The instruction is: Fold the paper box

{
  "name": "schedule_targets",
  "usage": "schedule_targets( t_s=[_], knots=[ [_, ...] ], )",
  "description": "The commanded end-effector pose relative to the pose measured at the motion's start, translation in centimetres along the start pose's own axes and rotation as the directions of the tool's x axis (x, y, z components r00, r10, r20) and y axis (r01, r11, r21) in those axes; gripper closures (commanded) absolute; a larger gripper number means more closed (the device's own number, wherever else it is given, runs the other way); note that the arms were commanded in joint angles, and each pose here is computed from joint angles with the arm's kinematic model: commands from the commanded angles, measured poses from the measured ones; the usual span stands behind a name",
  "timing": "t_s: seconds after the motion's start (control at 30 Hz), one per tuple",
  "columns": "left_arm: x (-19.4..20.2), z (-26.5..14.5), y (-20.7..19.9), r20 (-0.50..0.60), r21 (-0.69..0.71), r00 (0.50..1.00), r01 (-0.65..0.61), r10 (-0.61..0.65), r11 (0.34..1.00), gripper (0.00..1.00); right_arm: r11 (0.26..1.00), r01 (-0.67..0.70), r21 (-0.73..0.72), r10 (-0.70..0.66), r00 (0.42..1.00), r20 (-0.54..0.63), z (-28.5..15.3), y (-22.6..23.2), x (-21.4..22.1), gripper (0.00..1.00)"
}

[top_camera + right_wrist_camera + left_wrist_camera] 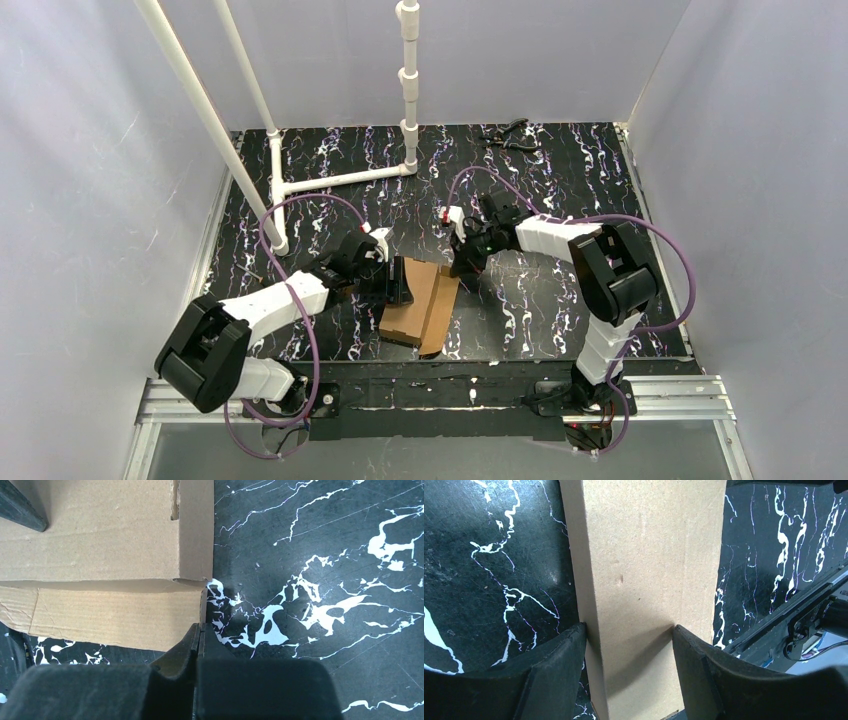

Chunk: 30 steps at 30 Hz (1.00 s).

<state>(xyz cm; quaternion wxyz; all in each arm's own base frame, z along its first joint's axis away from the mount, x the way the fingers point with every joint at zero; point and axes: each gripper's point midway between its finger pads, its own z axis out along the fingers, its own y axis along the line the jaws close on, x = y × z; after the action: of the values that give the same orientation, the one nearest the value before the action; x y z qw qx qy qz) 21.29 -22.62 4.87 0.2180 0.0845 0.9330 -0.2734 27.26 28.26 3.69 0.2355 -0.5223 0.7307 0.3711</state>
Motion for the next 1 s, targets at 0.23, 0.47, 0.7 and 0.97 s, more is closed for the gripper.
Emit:
schedule_targets(
  t_s=[0.23, 0.47, 0.7, 0.97],
  knots=[
    [0.8, -0.2, 0.3, -0.061, -0.003, 0.997, -0.044, 0.043, 0.999, 0.4, 0.996, 0.089, -0.022, -0.089, 0.996, -0.018, 0.1, 1.8, -2.7, 0.99],
    [0.2, -0.4, 0.0, -0.054, 0.007, 0.997, -0.057, 0.057, 0.998, 0.39, 0.993, 0.118, -0.026, -0.119, 0.992, -0.039, 0.1, 2.4, -3.0, 0.99],
    [0.0, -0.2, -1.4, -0.061, 0.099, 0.996, -0.06, 0.067, 0.993, 0.4, 0.992, 0.117, -0.049, -0.12, 0.99, -0.071, 0.2, 2.8, -3.3, 0.99],
    [-0.2, 0.2, -2.1, -0.088, 0.137, 0.995, -0.031, 0.043, 0.99, 0.41, 0.993, 0.097, -0.075, -0.101, 0.993, -0.065, 0.0, 3.8, -4.0, 0.99]
  ],
)
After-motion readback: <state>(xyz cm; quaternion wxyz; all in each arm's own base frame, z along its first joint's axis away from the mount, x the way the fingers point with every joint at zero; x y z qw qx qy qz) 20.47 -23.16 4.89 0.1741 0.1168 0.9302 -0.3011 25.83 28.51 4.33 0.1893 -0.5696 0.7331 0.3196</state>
